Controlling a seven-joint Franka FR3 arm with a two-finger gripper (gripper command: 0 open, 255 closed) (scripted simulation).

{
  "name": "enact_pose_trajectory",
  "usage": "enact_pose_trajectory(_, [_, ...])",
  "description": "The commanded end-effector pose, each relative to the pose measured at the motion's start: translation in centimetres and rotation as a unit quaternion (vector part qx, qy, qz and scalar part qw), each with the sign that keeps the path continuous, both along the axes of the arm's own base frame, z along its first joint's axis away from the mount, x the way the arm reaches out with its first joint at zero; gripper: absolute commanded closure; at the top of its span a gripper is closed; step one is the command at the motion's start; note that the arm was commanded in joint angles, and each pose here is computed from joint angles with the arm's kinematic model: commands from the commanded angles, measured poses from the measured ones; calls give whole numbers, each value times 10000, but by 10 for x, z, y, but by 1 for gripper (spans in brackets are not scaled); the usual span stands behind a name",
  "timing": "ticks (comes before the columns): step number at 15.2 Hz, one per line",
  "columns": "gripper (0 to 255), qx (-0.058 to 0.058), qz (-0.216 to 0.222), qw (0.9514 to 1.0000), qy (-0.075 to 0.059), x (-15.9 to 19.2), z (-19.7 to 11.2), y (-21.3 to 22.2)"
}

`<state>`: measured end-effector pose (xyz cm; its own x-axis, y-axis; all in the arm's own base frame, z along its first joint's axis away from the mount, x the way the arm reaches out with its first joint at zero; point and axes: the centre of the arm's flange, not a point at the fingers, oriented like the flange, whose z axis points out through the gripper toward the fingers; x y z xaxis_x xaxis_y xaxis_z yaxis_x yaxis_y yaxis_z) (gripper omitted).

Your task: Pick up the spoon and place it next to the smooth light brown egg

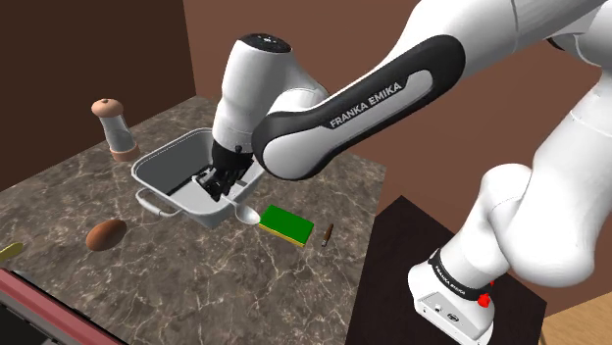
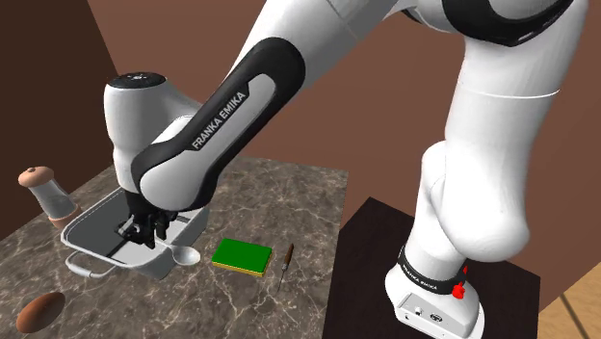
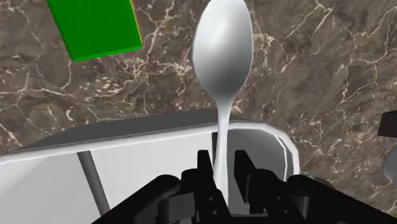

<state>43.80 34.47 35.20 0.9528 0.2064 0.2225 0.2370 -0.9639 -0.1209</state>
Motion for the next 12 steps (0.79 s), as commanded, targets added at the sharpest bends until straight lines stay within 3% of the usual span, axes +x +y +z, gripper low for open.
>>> enact_pose_trajectory(1, [255,-1,-9,10000,2,-4,3,26])
enact_pose_trajectory(10, [255,-1,-9,10000,2,-16,3,150])
enact_pose_trajectory(12, [255,-1,-9,10000,2,-16,-7,150])
